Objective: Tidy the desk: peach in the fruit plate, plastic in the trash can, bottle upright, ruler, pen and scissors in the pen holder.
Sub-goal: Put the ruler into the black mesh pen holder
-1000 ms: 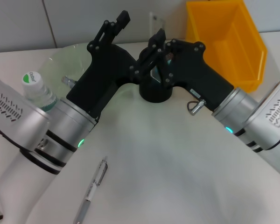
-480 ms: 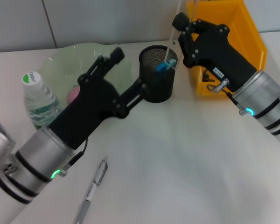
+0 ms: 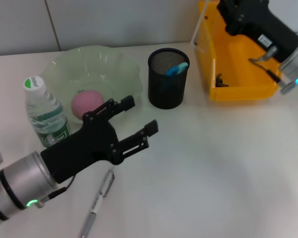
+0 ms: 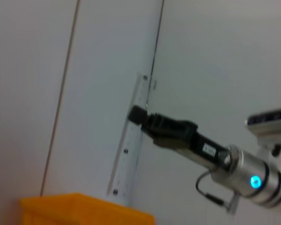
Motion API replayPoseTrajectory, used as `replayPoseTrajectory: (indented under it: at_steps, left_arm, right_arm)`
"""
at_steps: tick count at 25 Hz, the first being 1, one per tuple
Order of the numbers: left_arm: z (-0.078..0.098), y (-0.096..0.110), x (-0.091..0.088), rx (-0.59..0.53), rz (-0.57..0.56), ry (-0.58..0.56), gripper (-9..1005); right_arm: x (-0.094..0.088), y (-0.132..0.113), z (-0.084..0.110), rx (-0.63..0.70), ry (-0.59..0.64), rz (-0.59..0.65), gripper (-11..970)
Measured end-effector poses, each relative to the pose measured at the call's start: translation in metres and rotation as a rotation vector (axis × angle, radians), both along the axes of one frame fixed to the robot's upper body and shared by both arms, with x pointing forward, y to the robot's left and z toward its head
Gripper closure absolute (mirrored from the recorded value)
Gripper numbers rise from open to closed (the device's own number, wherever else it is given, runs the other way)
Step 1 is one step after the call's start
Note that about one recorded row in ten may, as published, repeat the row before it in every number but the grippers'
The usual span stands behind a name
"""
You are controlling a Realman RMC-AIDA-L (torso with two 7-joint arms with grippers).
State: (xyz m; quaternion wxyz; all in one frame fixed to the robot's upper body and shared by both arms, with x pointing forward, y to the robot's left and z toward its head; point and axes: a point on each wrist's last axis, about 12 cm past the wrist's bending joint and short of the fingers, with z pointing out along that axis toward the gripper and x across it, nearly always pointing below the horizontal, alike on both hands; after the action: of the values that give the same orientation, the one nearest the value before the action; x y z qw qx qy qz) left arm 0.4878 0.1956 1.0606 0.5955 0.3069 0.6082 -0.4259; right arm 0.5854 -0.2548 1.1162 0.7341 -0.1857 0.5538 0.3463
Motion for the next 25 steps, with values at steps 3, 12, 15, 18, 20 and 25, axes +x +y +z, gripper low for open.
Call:
replayPoseTrajectory:
  at_steps: [3,12,15,18,20,25]
  left_arm:
    - [0.0,0.01,0.002,0.031,-0.024,0.019,211]
    - [0.0,0.02,0.001,0.031,-0.026,-0.002,211]
    - [0.0,0.022,0.001,0.024,-0.022,-0.007,211]
    - [0.001,0.022,0.002,0.022,-0.026,-0.01,211]
    - [0.001,0.021,0.002,0.022,-0.028,-0.013,211]
    - [0.002,0.023,0.004,0.023,-0.016,-0.014,211]
  right_arm:
    - [0.008,-0.01,0.013,-0.016,0.055,0.057,950]
    - [0.038,-0.02,0.031,-0.135,0.212,0.109,950]
    - [0.043,-0.016,0.033,-0.167,0.217,0.103,950]
    - [0.048,-0.011,0.034,-0.186,0.222,0.097,950]
    - [0.051,-0.007,0.034,-0.203,0.228,0.093,950]
    - [0.058,0.006,0.032,-0.224,0.258,0.097,950]
